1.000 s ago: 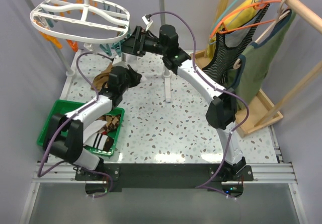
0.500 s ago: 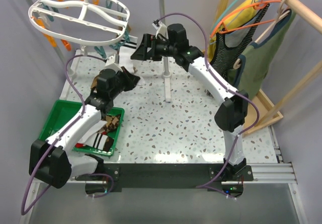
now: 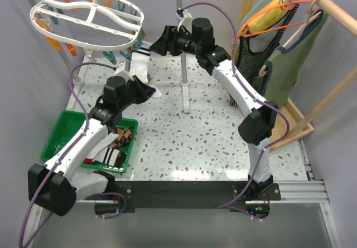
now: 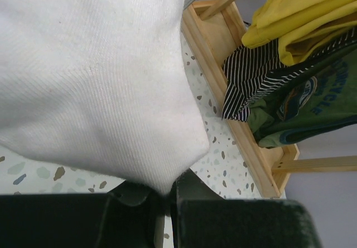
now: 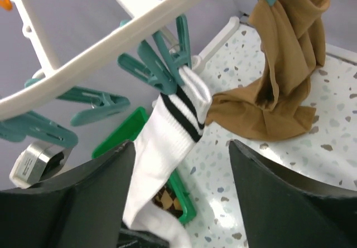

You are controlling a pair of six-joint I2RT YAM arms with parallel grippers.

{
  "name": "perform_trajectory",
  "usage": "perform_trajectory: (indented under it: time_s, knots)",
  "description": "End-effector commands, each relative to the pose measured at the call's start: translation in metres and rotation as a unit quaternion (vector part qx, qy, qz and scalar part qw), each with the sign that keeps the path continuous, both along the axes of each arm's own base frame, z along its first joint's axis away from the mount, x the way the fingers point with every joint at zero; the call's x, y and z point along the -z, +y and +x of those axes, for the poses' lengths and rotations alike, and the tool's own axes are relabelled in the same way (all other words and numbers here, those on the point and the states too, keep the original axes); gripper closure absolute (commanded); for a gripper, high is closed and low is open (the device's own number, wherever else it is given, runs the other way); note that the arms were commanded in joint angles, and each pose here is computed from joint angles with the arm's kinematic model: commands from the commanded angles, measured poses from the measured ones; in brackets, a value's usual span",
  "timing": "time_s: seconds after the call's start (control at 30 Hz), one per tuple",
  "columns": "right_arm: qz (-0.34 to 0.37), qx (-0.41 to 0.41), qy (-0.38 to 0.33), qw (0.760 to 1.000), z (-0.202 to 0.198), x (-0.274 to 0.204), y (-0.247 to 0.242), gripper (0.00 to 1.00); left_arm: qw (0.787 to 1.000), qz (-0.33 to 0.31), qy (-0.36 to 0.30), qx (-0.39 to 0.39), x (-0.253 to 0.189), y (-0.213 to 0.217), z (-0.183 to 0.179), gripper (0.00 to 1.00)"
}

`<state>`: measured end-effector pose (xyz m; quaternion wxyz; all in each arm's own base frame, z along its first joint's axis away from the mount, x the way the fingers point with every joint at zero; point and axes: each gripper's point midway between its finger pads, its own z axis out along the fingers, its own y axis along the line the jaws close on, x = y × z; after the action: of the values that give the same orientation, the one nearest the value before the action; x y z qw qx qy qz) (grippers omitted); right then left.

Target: Remove the socks clipped to the hanger

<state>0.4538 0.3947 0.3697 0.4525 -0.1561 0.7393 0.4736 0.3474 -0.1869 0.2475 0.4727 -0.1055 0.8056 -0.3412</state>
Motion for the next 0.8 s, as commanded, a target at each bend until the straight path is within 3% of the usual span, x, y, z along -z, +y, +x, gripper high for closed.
perform_trajectory:
  time_s: [0.0,0.3,0.77]
  knots:
    - [0.031,0.025,-0.067,0.997,0.028,-0.022,0.008,0.31,1.0,-0.019,-0.02,0.009,-0.031,-0.002,-0.01,1.0]
    - [0.074,0.028,-0.129,0.989,0.051,-0.042,0.025,0.32,0.999,-0.025,-0.017,0.011,-0.033,-0.003,-0.011,1.0]
    - [0.109,0.019,-0.133,0.985,0.047,-0.043,0.05,0.38,0.999,-0.025,-0.014,0.018,-0.031,-0.006,-0.01,1.0]
